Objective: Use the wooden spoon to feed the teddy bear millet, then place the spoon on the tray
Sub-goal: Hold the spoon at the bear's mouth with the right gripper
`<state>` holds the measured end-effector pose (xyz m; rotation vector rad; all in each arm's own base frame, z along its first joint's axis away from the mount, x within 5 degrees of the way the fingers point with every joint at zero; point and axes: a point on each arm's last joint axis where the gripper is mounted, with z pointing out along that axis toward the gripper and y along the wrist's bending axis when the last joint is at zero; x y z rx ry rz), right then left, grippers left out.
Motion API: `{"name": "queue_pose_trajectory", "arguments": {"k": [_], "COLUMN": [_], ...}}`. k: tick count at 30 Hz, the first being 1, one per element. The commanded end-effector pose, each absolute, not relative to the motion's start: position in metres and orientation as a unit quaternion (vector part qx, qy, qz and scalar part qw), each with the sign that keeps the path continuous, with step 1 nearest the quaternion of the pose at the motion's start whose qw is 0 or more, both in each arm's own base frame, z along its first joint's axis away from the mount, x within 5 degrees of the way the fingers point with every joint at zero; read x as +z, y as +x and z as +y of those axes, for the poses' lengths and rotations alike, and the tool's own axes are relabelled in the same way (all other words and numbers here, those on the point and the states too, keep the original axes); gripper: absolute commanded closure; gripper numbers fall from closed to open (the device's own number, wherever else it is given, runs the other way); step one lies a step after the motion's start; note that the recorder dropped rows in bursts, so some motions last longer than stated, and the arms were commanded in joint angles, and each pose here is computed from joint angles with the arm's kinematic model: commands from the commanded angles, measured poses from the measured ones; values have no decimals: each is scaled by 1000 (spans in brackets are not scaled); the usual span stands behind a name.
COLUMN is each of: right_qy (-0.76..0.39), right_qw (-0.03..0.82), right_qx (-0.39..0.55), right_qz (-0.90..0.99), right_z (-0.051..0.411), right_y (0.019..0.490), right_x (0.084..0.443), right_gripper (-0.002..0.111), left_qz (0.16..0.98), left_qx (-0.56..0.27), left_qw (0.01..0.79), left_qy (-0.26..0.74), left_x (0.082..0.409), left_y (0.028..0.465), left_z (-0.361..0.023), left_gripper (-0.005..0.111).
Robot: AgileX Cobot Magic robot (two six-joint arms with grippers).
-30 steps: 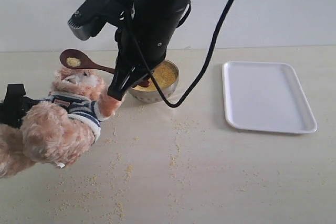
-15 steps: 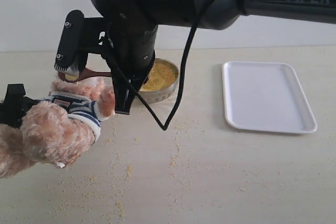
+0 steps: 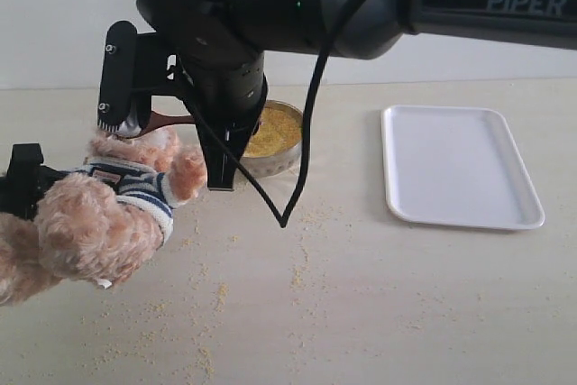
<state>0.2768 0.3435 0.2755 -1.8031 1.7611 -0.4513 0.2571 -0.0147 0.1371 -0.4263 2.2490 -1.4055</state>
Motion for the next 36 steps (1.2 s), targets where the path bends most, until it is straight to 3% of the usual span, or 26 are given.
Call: {"name": "queue_pose_trajectory", "arguments": {"k": [1,19,36], "right_qy": [-675,-685,-675], "right_qw": [294,302,362], "right_qx": [-179,-204,-255], "right_qz": [653,631,590], "right_z": [343,344,358], "right_y": [278,277,265], "right_x": [280,275,270], "right_gripper": [109,109,109], "left_qz": [804,804,804], "left_qx": [-525,-525,-525], "left_qw": [236,236,236], "left_qy": [-149,-149,-149], "left_x": [143,143,143], "left_y": [260,260,260], "left_z": [-16,-16,-16], "left_gripper": [102,102,102]}}
